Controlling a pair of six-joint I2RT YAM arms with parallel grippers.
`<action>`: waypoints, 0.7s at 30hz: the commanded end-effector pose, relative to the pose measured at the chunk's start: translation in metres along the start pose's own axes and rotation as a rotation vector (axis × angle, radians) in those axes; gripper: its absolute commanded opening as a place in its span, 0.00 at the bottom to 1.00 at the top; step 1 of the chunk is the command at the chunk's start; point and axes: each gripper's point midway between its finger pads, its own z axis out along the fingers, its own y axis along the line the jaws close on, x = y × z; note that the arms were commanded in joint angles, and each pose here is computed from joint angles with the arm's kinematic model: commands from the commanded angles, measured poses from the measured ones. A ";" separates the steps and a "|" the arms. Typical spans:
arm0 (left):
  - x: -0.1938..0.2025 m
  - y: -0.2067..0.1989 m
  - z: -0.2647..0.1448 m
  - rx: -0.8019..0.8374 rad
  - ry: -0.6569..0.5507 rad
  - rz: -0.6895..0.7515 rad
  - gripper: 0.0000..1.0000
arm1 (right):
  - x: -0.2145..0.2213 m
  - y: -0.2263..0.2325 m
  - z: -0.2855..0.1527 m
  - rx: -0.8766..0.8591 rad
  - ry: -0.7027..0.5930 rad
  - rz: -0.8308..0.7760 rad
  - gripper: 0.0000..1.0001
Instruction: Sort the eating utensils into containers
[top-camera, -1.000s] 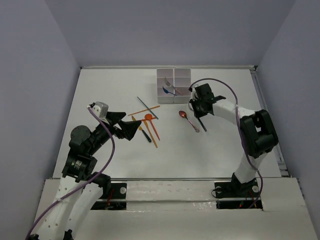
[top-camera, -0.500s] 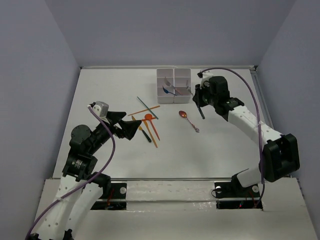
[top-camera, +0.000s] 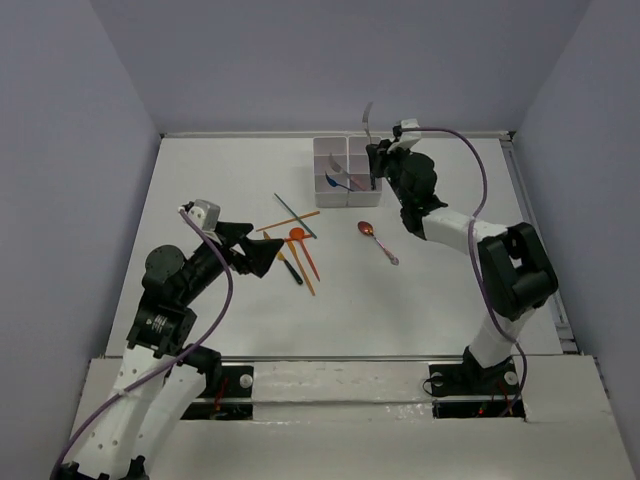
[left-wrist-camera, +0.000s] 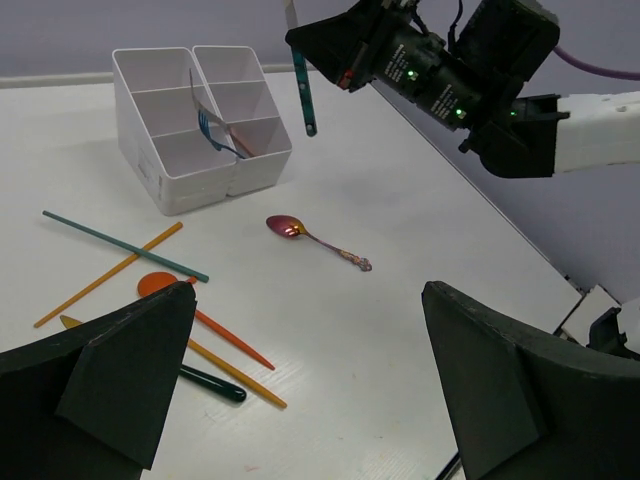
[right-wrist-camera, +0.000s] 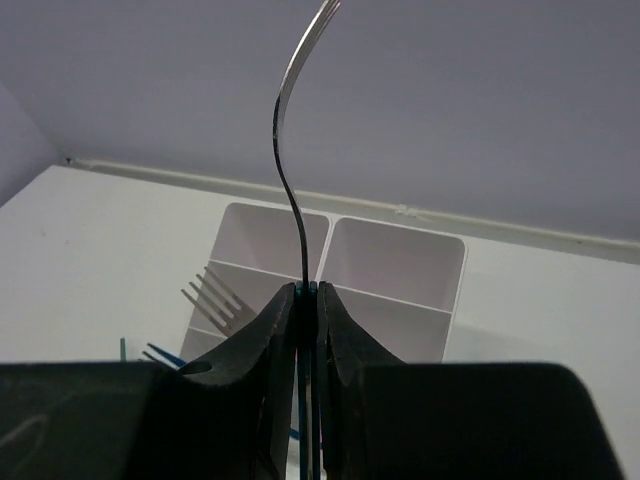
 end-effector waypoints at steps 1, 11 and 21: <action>-0.021 -0.008 0.001 0.034 -0.051 0.029 0.99 | -0.052 -0.005 0.020 0.111 -0.305 0.013 0.00; -0.018 0.000 0.006 0.020 -0.035 0.019 0.99 | -0.010 -0.021 0.046 0.197 -0.342 -0.021 0.00; -0.018 0.005 0.007 0.009 -0.033 0.015 0.99 | 0.027 -0.016 0.058 0.196 -0.306 -0.060 0.00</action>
